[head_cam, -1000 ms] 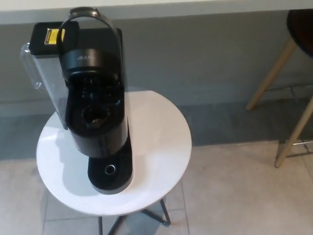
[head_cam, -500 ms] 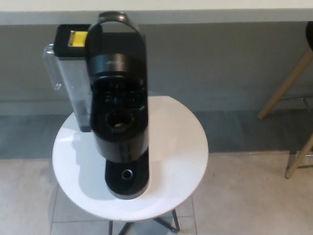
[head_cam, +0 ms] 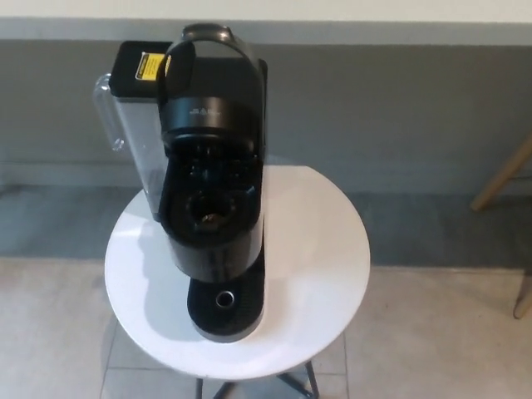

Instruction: A coffee maker is kept on a small desk and the robot walks towards it and uses its right hand to push down the lid of the coffee maker to close it

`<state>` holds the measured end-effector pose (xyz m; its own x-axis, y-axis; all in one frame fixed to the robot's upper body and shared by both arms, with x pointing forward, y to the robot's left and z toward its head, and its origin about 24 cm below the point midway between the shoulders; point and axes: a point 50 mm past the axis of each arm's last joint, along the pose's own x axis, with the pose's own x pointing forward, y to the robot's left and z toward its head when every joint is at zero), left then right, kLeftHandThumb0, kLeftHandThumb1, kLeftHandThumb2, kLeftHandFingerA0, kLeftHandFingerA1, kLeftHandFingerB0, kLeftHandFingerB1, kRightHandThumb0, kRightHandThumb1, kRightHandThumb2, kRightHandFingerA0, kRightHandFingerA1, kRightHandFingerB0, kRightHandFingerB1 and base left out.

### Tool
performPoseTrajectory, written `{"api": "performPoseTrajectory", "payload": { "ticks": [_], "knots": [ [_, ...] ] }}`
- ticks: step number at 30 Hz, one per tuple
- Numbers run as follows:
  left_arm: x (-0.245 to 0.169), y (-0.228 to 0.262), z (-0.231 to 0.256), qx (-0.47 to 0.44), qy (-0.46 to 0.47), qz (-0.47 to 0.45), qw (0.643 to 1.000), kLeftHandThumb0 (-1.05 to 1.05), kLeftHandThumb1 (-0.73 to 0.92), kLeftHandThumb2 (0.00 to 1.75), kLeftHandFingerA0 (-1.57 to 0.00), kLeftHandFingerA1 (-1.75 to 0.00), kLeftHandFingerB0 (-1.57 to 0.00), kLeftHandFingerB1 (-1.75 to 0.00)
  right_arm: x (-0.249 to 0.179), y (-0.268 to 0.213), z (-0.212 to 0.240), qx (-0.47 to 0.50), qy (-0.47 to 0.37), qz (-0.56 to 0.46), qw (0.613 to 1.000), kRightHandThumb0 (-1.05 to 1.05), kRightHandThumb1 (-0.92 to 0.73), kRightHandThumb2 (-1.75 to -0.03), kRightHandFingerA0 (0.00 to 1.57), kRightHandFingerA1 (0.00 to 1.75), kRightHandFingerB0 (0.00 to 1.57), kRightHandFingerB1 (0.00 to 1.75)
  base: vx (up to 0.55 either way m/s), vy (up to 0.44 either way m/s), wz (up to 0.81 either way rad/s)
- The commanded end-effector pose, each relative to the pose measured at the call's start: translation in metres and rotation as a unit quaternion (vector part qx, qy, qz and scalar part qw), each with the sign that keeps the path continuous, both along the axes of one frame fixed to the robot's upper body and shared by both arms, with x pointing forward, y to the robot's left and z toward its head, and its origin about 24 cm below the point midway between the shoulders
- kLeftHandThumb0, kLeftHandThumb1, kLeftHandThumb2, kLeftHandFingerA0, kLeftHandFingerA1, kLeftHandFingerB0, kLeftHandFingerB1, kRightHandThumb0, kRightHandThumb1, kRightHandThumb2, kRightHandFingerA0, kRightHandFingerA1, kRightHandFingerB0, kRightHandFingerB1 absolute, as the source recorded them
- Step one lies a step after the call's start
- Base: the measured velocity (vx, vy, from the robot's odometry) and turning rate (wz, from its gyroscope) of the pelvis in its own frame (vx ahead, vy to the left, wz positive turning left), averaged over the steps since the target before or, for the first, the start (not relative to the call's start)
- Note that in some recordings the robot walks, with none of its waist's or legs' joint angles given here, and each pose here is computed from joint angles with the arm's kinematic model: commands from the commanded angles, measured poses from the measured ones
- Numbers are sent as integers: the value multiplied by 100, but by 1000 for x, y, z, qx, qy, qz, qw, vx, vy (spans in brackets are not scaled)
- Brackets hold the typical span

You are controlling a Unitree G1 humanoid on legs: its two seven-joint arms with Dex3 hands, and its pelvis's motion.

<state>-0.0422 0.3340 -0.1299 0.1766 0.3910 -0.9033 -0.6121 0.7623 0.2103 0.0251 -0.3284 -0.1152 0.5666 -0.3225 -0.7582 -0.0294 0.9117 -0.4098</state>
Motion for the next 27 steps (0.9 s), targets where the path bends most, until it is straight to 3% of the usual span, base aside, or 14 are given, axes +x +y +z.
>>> {"api": "performPoseTrajectory", "payload": {
  "ticks": [1, 2, 3, 4, 6, 7, 15, 18, 19, 20, 23, 24, 27],
  "knots": [
    [1, 7, 4, 12, -7, -1, 1000, -77, 63, 58, -5, -59, -4, -42, 2, -2, 3, -8, -14, -2, 1000, -89, -65, -106, 15, 50, 5, 26, -5, -58, 18],
    [2, 7, 4, 12, -8, 3, 1000, -77, 49, 84, -5, -58, -3, -42, 3, 0, 2, 1, -18, -7, 1000, -84, -81, -65, 15, 38, 5, 25, 0, 0, 0],
    [2, 7, 4, 12, -8, 4, 1000, -77, 49, 84, -5, -58, -3, -42, 3, 0, 2, 5, -20, -9, 1000, -84, -81, -65, 15, 38, 5, 25, 0, 0, 0],
    [2, 7, 4, 12, -8, 5, 1000, -74, 64, 59, -6, -59, -5, -41, 2, 1, 2, 4, -18, -9, 1000, -86, -81, -65, 17, 36, 6, 25, 0, 0, 0],
    [2, 7, 4, 11, -9, 6, 1000, -74, 64, 59, -6, -59, -5, -41, 1, 1, 1, 2, -16, -9, 1000, -86, -81, -65, 17, 36, 6, 25, -48, 97, 1],
    [2, 7, 4, 11, -10, 5, 1000, -75, 49, 87, -4, -56, -3, -42, 1, 1, 1, 1, -14, -6, 1000, -85, -83, -65, 19, 36, 6, 24, 15, 151, 3],
    [6, 6, 2, 16, -2, -3, 1000, -75, 48, 89, -6, -58, -2, -44, 2, 1, 1, -4, -10, 2, 1000, -83, -82, -65, 20, 37, 7, 22, 22, 198, 20],
    [6, 6, 3, 15, -10, 1, 1000, -81, 49, 90, -2, -58, -8, -45, 1, 1, 3, 4, -21, -3, 1000, -83, -82, -65, 17, 38, 6, 24, -5, 19, 3],
    [6, 6, 2, 16, -7, -3, 1000, -75, 47, 90, -2, -56, -6, -44, 1, 1, 2, 1, -19, -5, 1000, -84, -63, -102, 13, 48, 5, 28, 19, -28, 10],
    [9, 6, 2, 17, -8, -5, 1000, -74, 47, 90, -1, -55, -6, -43, 4, 0, 2, 1, -20, -8, 1000, -84, -82, -64, 18, 36, 7, 24, 15, -51, 12],
    [11, 7, 3, 14, -20, -3, 1000, -79, 48, 86, -4, -59, -4, -43, 5, 0, 1, -1, -15, -8, 1000, -85, -82, -65, 19, 36, 6, 24, -9, -119, 9],
    [12, 7, 3, 14, -19, -4, 1000, -74, 46, 90, -1, -56, -5, -45, 5, 0, 1, -1, -16, -7, 1000, -85, -63, -103, 13, 48, 6, 28, -45, -186, 13],
    [11, 7, 3, 16, -14, -12, 1000, -74, 47, 90, -1, -56, -5, -43, 7, 0, 2, -4, -16, -5, 1000, -84, -62, -103, 13, 48, 5, 30, -3, -316, 22]
  ]
}}
